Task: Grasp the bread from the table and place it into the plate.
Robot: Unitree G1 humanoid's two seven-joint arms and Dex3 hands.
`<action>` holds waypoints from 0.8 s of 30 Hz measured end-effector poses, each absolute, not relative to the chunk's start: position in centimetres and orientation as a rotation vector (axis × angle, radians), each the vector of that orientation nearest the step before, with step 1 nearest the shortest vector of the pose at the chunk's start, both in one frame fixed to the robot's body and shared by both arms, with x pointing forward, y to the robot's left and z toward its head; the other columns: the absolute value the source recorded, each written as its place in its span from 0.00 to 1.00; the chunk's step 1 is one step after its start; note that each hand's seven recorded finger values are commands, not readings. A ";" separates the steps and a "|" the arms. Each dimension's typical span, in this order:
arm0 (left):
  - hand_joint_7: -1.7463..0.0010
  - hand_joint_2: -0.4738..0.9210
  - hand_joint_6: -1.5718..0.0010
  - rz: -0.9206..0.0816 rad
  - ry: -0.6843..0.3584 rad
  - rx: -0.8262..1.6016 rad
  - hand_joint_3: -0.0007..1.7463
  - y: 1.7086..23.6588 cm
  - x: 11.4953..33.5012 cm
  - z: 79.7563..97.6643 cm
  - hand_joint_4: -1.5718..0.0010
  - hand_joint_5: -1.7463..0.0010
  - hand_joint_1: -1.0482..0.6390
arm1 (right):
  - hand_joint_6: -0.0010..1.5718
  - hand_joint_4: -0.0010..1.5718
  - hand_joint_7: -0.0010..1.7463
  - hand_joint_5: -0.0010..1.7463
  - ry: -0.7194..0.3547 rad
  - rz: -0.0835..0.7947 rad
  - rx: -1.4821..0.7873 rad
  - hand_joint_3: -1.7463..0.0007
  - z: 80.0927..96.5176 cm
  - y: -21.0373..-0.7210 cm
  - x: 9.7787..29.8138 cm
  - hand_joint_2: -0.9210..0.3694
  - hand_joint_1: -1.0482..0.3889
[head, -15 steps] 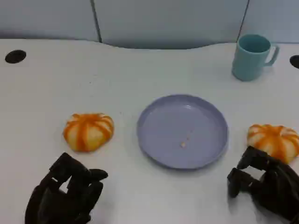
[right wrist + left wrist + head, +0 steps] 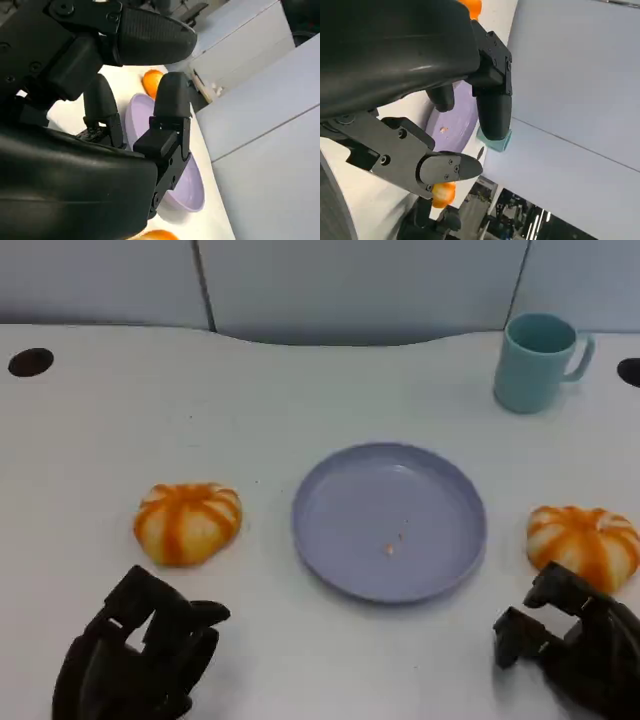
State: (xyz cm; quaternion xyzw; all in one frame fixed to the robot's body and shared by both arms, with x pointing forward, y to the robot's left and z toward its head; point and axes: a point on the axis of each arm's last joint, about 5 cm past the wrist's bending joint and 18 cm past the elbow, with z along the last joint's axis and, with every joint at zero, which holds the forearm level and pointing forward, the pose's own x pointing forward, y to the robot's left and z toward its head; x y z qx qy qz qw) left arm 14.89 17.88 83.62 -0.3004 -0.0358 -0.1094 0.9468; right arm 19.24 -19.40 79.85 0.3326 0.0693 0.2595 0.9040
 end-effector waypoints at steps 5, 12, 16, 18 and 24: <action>0.04 0.86 0.75 -0.225 -0.073 -0.614 0.27 17.9 14.9 83.6 0.67 0.03 0.46 | 0.42 0.42 0.70 0.91 0.134 0.536 0.681 0.32 79.8 -19.4 19.2 0.42 0.52; 0.05 0.87 0.76 -0.221 -0.064 -0.615 0.25 18.0 14.6 83.4 0.68 0.04 0.45 | 0.44 0.43 0.68 0.89 0.122 0.549 0.669 0.30 79.7 -19.3 19.4 0.44 0.51; 0.05 0.89 0.76 -0.218 -0.060 -0.610 0.25 18.0 14.5 83.4 0.69 0.05 0.47 | 0.43 0.42 0.69 0.90 0.119 0.551 0.663 0.30 79.8 -19.3 19.4 0.44 0.51; 0.16 0.92 0.75 -0.218 -0.062 -0.584 0.21 18.1 14.4 83.5 0.71 0.11 0.47 | 0.42 0.41 0.69 0.89 0.119 0.550 0.659 0.31 79.8 -19.2 19.4 0.44 0.51; 0.87 1.00 0.63 -0.183 -0.174 -0.086 0.05 19.5 14.7 86.5 0.75 0.52 0.38 | 0.44 0.43 0.68 0.89 0.125 0.546 0.658 0.31 79.9 -19.1 19.4 0.45 0.50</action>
